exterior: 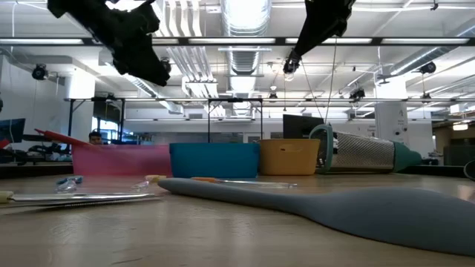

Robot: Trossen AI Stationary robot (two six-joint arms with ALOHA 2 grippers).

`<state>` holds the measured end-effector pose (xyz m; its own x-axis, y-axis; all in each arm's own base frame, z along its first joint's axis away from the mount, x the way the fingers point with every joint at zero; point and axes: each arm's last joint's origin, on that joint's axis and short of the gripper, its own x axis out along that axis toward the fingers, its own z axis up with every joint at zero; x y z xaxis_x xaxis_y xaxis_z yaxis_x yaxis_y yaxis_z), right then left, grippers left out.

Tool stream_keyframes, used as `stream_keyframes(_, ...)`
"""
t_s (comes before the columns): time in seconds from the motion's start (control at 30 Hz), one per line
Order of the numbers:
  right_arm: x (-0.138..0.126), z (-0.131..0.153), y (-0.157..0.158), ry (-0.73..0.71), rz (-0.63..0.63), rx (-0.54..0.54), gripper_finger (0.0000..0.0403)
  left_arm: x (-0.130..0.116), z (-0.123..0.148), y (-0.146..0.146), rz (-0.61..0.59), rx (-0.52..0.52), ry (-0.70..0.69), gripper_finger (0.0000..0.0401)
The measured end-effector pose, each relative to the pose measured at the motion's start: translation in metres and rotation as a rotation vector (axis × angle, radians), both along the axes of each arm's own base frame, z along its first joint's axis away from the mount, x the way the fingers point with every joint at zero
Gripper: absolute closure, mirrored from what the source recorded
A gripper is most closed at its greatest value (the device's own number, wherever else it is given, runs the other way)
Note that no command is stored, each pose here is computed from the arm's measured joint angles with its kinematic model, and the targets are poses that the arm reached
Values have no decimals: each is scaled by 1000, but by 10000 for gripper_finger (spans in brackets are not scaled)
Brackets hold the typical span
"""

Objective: Pick & Place Kitchen Items
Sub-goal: Put the blue spatula into the blue bin

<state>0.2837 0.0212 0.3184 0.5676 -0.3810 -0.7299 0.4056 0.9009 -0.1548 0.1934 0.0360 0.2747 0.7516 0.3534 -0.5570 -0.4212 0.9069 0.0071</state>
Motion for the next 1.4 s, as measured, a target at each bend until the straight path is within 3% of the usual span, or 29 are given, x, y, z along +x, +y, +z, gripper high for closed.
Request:
stream_keyframes(0.37,0,-1,1,9,29,40,298,-23,-13,-14,-34,-23,-176,188)
stream_keyframes(0.73,0,-1,2,12,46,57,281,-28,-23,-21,-148,141,-446,188)
stream_keyframes(1.1,0,-1,2,-11,5,88,269,-27,-20,-21,-148,162,-491,188)
stream_keyframes(1.4,0,0,2,-13,4,92,297,-27,-23,-23,-201,179,-453,188)
